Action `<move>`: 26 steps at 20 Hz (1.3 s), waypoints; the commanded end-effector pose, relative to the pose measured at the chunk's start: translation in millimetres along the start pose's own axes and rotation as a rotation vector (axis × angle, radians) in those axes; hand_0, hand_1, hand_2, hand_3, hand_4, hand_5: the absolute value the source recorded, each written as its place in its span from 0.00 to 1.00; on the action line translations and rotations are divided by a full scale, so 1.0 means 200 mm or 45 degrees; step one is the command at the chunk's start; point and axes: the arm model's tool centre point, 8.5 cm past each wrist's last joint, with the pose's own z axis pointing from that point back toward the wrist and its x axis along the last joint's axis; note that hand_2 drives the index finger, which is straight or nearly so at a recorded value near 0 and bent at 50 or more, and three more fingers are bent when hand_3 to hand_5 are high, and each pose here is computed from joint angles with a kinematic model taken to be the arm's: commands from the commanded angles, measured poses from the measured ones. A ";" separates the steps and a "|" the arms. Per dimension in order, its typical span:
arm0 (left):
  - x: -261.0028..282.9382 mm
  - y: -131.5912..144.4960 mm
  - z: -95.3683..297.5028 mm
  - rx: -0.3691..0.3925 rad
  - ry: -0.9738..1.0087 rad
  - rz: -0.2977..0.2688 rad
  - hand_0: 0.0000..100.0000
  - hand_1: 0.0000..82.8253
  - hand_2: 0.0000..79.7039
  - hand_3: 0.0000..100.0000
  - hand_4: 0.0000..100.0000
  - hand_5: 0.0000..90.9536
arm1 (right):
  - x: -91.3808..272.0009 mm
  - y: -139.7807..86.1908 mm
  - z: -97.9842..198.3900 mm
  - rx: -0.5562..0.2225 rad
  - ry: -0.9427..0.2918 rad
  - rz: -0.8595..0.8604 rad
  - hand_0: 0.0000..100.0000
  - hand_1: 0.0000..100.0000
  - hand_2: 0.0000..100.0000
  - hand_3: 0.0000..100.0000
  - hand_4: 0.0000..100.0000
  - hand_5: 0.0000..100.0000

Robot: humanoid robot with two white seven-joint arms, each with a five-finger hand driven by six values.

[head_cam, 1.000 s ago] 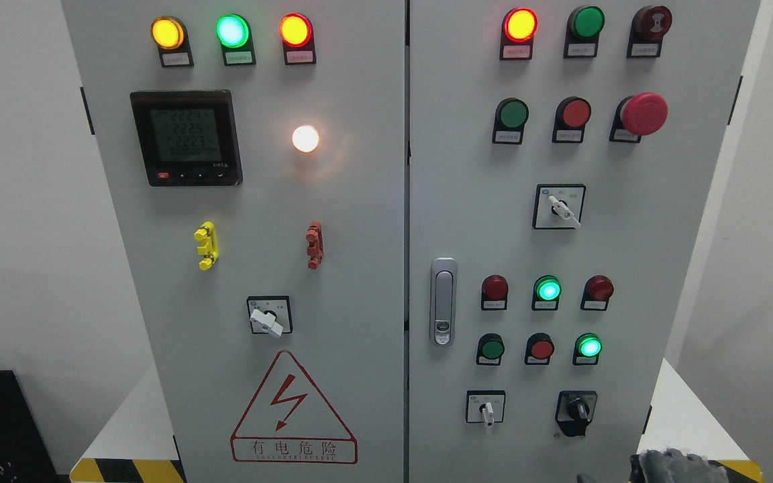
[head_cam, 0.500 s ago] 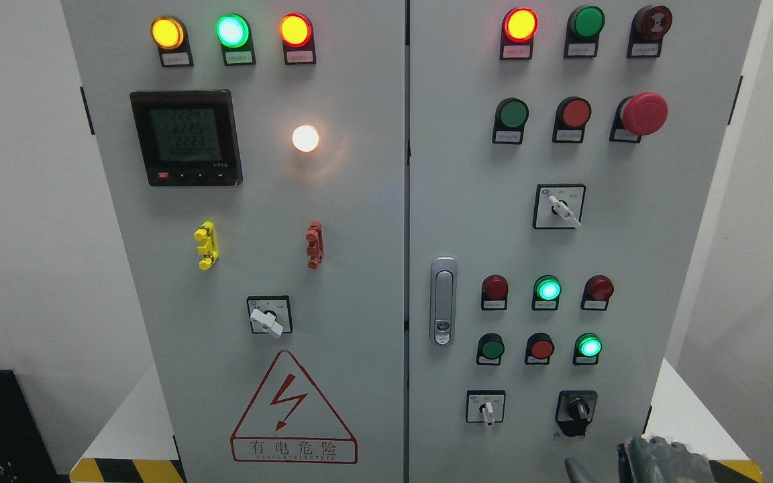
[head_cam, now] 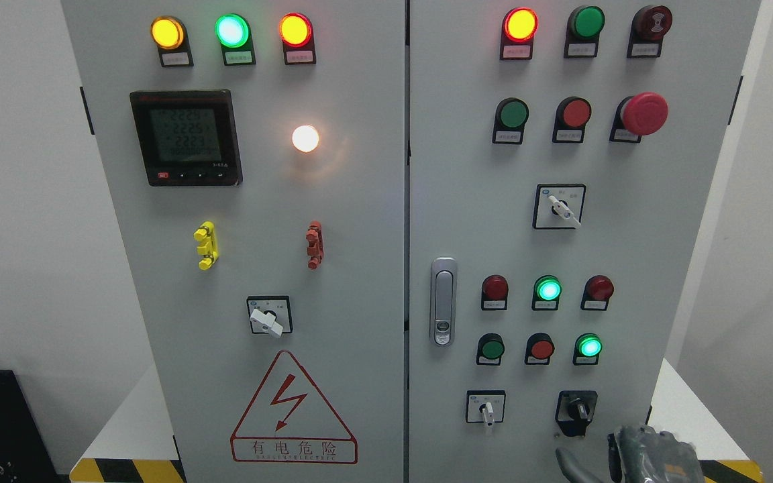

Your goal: Flip black knob to close circuit

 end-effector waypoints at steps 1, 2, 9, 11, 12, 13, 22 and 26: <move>0.00 0.00 0.00 0.001 -0.002 0.023 0.00 0.00 0.00 0.05 0.03 0.00 | -0.01 0.02 -0.05 0.021 0.009 0.012 0.00 0.03 0.90 1.00 0.80 0.89; 0.00 0.01 0.00 0.003 0.000 0.023 0.00 0.00 0.00 0.05 0.03 0.00 | -0.01 0.02 -0.05 0.024 0.012 0.012 0.00 0.03 0.90 1.00 0.80 0.89; 0.00 0.00 0.00 0.001 0.000 0.023 0.00 0.00 0.00 0.05 0.03 0.00 | -0.03 0.00 -0.09 0.017 0.020 0.023 0.00 0.04 0.90 1.00 0.80 0.89; 0.00 0.01 0.00 0.003 0.000 0.023 0.00 0.00 0.00 0.05 0.03 0.00 | -0.03 0.00 -0.09 0.014 0.035 0.020 0.00 0.04 0.90 1.00 0.80 0.89; 0.00 0.01 0.00 0.003 0.000 0.023 0.00 0.00 0.00 0.05 0.03 0.00 | -0.03 -0.02 -0.10 0.006 0.043 0.013 0.00 0.04 0.90 1.00 0.80 0.89; 0.00 0.00 0.00 0.001 0.000 0.023 0.00 0.00 0.00 0.05 0.03 0.00 | -0.03 -0.02 -0.10 0.002 0.044 0.013 0.00 0.05 0.90 1.00 0.80 0.89; 0.00 0.00 0.00 0.001 0.000 0.023 0.00 0.00 0.00 0.05 0.03 0.00 | -0.09 -0.03 -0.12 0.001 0.085 0.010 0.00 0.07 0.90 1.00 0.81 0.90; 0.00 0.00 0.00 0.001 0.000 0.023 0.00 0.00 0.00 0.05 0.03 0.00 | -0.13 -0.04 -0.13 -0.004 0.112 0.005 0.00 0.08 0.90 1.00 0.81 0.90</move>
